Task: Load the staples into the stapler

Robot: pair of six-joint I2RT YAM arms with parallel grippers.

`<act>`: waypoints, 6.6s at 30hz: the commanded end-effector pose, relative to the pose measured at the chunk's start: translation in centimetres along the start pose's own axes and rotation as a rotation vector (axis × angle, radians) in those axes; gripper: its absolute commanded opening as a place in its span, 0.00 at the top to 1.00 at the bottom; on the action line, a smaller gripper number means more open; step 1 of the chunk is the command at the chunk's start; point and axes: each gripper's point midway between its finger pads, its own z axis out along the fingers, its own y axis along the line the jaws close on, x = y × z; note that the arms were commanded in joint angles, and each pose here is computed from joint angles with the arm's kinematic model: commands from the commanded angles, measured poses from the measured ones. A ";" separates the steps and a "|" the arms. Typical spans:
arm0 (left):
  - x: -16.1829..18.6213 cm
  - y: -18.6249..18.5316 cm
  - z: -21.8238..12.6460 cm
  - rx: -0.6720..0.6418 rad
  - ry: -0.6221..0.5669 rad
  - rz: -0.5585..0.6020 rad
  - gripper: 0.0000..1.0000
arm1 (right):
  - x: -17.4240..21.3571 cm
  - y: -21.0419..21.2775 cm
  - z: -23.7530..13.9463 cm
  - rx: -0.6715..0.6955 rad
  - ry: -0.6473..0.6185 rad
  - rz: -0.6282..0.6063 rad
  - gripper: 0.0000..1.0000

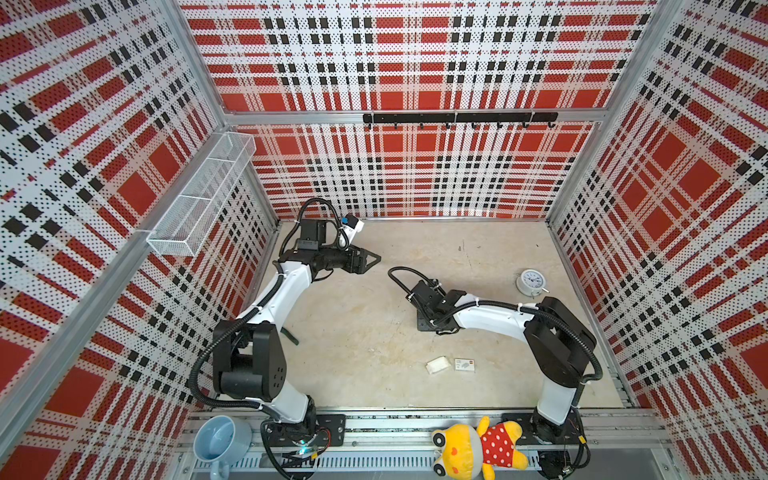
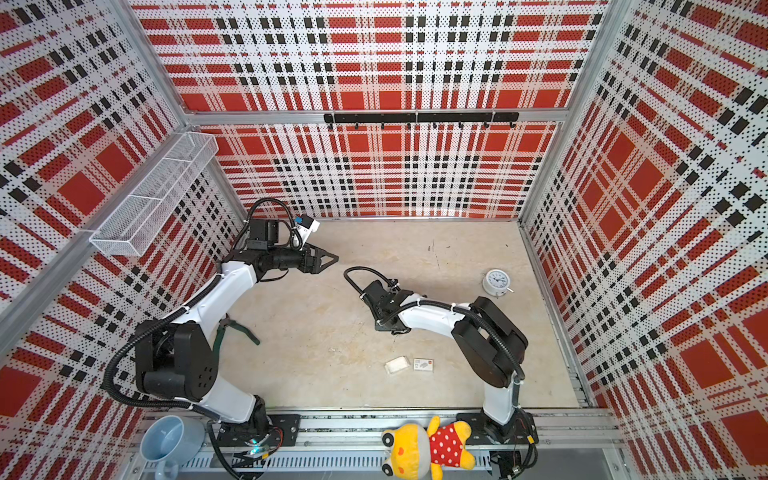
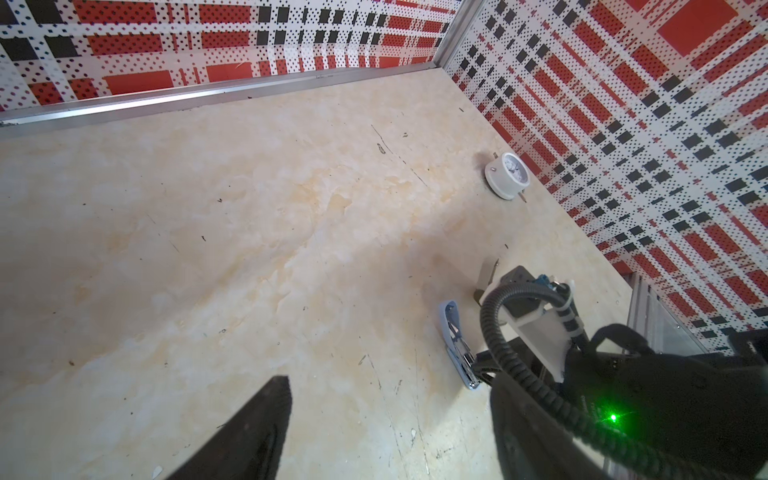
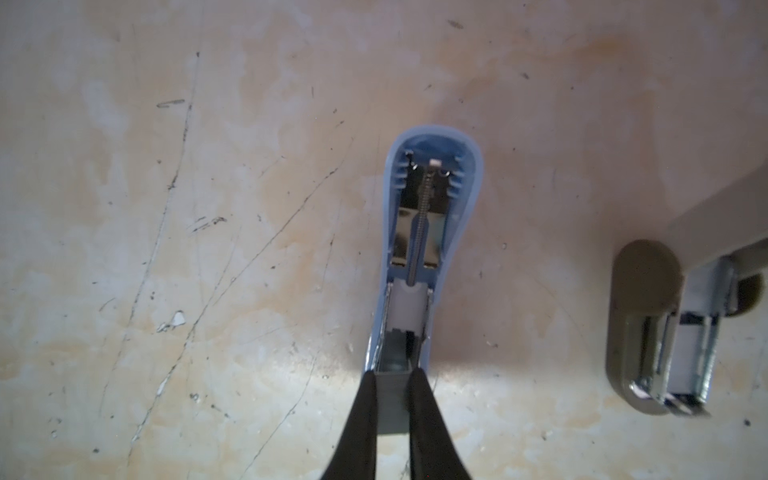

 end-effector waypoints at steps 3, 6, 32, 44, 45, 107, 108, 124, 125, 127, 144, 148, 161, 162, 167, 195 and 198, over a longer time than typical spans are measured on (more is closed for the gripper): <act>-0.1 0.5 -0.1 0.007 -0.009 -0.002 0.22 | -1.0 0.0 0.0 0.006 -0.027 0.021 0.95; -0.1 0.6 -0.1 0.007 -0.010 -0.004 0.22 | -1.3 0.1 -0.2 -0.004 -0.034 0.023 0.95; 0.1 1.0 -0.1 0.008 0.008 -0.008 0.22 | -3.1 0.1 -1.5 -0.036 -0.078 -0.088 0.95; 0.0 0.8 -0.2 0.011 0.006 -0.004 0.22 | -2.3 0.3 -0.5 -0.055 -0.053 -0.079 0.96; 0.0 0.8 -0.2 0.011 0.006 -0.004 0.22 | -2.3 0.3 -0.4 -0.053 -0.052 -0.078 0.96; 0.4 1.2 -0.3 0.014 0.010 -0.012 0.22 | -1.0 -0.5 0.9 -0.008 -0.016 -0.087 0.98; 0.4 1.2 -0.3 0.016 0.011 -0.014 0.22 | -0.9 -0.6 0.9 -0.006 -0.014 -0.086 0.98; 0.7 1.3 -0.2 0.016 0.015 -0.018 0.22 | -0.3 -0.5 1.3 0.011 -0.006 -0.104 0.98; 0.6 1.3 -0.2 0.014 0.014 -0.017 0.22 | -0.2 -0.5 1.3 0.012 -0.006 -0.104 0.98; 0.7 1.3 -0.2 0.015 0.015 -0.017 0.22 | -0.2 -0.4 1.3 0.012 -0.006 -0.104 0.98; 0.5 1.2 -0.3 0.015 0.010 -0.012 0.22 | 0.1 -0.6 1.4 0.027 -0.001 -0.108 0.94; 0.4 1.3 -0.4 0.014 0.009 -0.011 0.22 | -0.1 -0.6 1.2 0.027 -0.006 -0.106 0.91; 0.3 1.1 -0.5 0.016 0.005 -0.009 0.22 | -0.4 -0.2 0.9 0.013 -0.015 -0.110 0.84; 0.3 1.1 -0.5 0.016 0.006 -0.011 0.22 | -0.4 -0.2 0.9 0.014 -0.015 -0.112 0.84; 0.3 1.1 -0.5 0.015 0.004 -0.009 0.22 | -0.3 -0.2 0.8 0.011 -0.015 -0.112 0.84; -0.1 0.8 -0.9 0.011 -0.004 -0.005 0.22 | -0.3 -0.2 0.4 0.006 -0.034 -0.107 0.77; -0.1 0.7 -0.9 0.011 -0.006 -0.002 0.22 | -0.5 -0.1 0.2 0.002 -0.040 -0.103 0.76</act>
